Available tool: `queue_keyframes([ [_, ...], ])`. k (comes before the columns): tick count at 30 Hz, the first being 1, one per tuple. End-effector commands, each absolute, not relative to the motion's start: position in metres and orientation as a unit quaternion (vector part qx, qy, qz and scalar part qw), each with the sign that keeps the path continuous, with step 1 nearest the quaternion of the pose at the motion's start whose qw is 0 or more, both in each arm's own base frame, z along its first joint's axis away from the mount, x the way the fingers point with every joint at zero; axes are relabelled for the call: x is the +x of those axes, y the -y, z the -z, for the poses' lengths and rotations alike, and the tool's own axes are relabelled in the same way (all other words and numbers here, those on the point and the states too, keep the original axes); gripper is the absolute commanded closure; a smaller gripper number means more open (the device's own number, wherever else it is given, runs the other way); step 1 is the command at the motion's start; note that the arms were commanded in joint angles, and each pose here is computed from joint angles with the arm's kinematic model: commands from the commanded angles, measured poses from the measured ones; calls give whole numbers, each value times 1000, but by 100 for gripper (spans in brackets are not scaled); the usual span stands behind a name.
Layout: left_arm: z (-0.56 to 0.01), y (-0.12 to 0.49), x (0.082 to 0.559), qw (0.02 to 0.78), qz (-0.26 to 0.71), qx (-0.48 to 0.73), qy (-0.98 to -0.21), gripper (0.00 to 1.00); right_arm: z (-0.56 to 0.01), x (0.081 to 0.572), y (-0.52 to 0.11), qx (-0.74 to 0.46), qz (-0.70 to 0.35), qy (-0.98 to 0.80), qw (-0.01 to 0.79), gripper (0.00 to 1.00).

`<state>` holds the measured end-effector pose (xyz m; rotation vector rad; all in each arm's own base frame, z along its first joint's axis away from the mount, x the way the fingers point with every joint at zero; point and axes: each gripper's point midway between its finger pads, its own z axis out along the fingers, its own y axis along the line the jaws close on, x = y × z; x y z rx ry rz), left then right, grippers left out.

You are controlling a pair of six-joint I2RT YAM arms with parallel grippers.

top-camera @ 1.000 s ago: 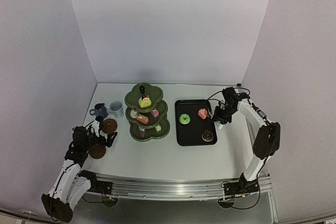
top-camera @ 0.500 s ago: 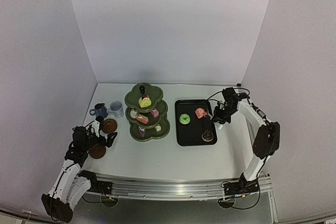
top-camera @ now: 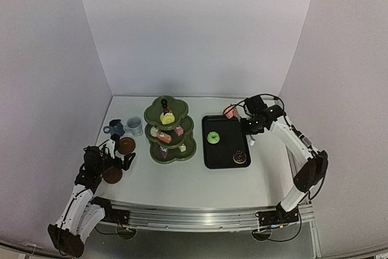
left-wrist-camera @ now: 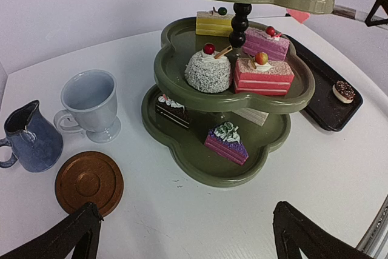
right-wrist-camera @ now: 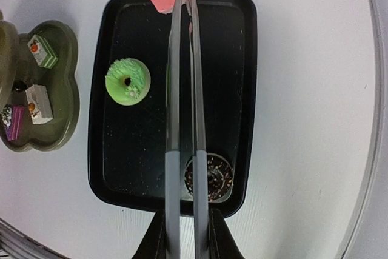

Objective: Serve the afternoon tea

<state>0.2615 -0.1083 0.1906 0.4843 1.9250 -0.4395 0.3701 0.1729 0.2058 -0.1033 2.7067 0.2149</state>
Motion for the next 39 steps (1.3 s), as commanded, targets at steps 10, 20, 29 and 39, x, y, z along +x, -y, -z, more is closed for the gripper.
queue_keyframes([
  [10, -193, 106, 265, 534, 177, 202, -802, 1, -368, 371, -291, -313, 30, -783, 537, 100],
  [20, -193, 105, 264, 534, 172, 203, -802, 1, -359, 356, -342, -413, 69, -728, 542, 100],
  [29, -192, 106, 264, 533, 175, 205, -802, 1, -338, 358, -328, -414, 123, -734, 524, 100],
  [39, -192, 106, 264, 534, 175, 206, -801, 1, -327, 368, -329, -416, 152, -733, 516, 100],
])
